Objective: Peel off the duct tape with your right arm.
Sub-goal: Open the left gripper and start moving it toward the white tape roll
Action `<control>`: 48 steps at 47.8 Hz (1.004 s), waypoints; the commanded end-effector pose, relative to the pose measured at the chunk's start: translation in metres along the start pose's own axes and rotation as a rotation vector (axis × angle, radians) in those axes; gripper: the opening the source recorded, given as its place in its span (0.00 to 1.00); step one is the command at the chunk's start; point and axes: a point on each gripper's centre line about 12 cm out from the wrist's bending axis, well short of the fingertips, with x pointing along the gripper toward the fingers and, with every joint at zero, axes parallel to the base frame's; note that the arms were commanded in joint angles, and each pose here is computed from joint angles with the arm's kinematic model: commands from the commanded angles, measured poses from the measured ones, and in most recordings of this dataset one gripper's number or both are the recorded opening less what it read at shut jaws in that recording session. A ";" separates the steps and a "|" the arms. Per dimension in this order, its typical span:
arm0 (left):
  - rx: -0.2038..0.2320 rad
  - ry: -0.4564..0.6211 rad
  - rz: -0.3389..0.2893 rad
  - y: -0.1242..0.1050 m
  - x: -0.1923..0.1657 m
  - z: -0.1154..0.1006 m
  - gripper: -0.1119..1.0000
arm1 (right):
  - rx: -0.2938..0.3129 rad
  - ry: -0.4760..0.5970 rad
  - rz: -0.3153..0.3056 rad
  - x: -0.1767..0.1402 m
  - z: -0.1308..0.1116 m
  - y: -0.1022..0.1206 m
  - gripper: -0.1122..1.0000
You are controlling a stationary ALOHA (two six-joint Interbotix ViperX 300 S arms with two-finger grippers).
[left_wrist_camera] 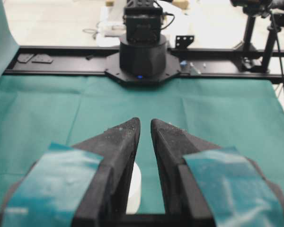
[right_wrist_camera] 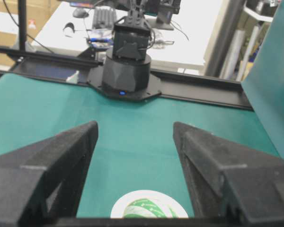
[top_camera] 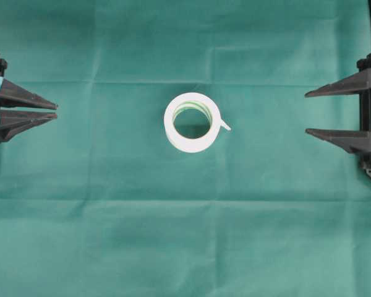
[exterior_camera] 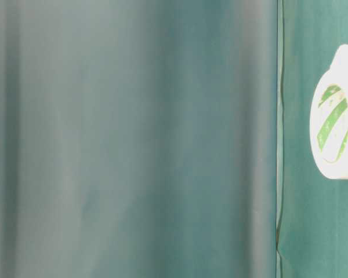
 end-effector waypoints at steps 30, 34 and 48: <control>-0.008 -0.018 -0.008 -0.002 0.005 -0.013 0.11 | -0.005 0.021 -0.006 -0.002 -0.022 -0.001 0.05; -0.005 -0.028 -0.008 -0.002 0.005 -0.013 0.14 | -0.005 0.012 -0.006 -0.005 -0.023 -0.001 0.14; -0.005 -0.031 -0.008 -0.002 0.006 -0.013 0.81 | -0.003 0.011 -0.014 -0.007 -0.025 -0.003 0.80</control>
